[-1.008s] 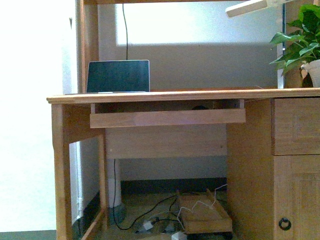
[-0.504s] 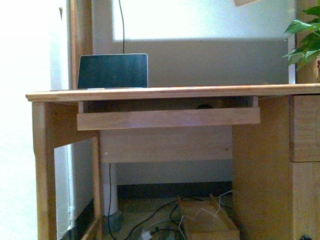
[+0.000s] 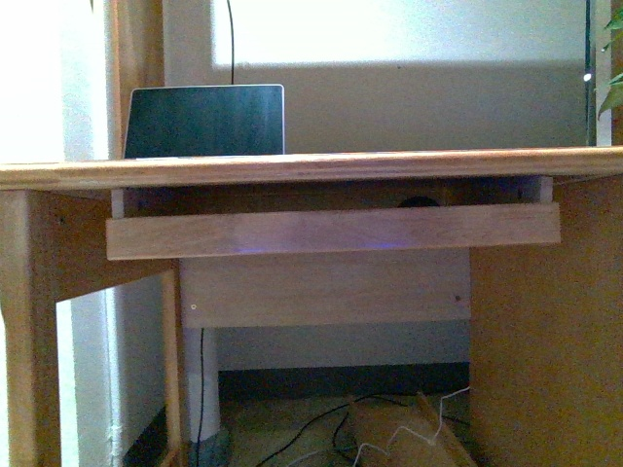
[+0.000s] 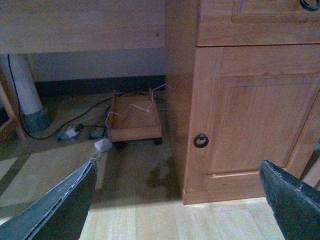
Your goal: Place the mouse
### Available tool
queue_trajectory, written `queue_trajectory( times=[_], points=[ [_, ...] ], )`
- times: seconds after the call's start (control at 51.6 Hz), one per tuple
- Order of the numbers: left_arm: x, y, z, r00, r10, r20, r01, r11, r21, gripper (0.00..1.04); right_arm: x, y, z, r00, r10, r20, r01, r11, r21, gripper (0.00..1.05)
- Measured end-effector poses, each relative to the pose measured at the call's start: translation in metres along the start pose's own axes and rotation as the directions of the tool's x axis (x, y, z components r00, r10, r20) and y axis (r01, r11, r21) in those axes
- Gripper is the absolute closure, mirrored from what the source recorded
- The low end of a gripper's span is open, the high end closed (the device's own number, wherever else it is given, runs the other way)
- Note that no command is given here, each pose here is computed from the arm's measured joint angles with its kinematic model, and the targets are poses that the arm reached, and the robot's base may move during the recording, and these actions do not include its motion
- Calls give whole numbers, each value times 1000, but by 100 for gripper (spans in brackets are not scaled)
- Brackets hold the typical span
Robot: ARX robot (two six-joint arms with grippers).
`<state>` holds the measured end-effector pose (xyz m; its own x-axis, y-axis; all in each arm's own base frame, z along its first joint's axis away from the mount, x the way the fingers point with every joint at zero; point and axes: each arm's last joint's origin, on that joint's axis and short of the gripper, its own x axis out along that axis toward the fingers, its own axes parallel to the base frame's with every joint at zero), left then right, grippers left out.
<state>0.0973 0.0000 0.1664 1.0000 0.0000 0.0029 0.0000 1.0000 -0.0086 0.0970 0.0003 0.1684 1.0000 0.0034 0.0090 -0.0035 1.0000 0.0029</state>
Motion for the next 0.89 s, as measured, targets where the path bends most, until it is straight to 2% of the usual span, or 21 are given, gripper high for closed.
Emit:
queue_trajectory(
  times=[0.698, 0.736, 0.833, 0.891],
  points=[
    [0, 0, 0, 1000, 0, 1, 0, 1000, 0, 8, 0, 0, 0, 1000, 0, 0, 0, 1000, 0, 7],
    [0, -1, 0, 997, -42, -63, 39, 998, -40, 8, 0, 0, 0, 1000, 0, 0, 0, 1000, 0, 7],
    [3, -4, -4, 974, -82, -211, 56, 990, -127, 8, 0, 0, 0, 1000, 0, 0, 0, 1000, 0, 7],
    [7, -6, -8, 958, -118, -262, 82, 986, -142, 8, 0, 0, 0, 1000, 0, 0, 0, 1000, 0, 7]
  ],
)
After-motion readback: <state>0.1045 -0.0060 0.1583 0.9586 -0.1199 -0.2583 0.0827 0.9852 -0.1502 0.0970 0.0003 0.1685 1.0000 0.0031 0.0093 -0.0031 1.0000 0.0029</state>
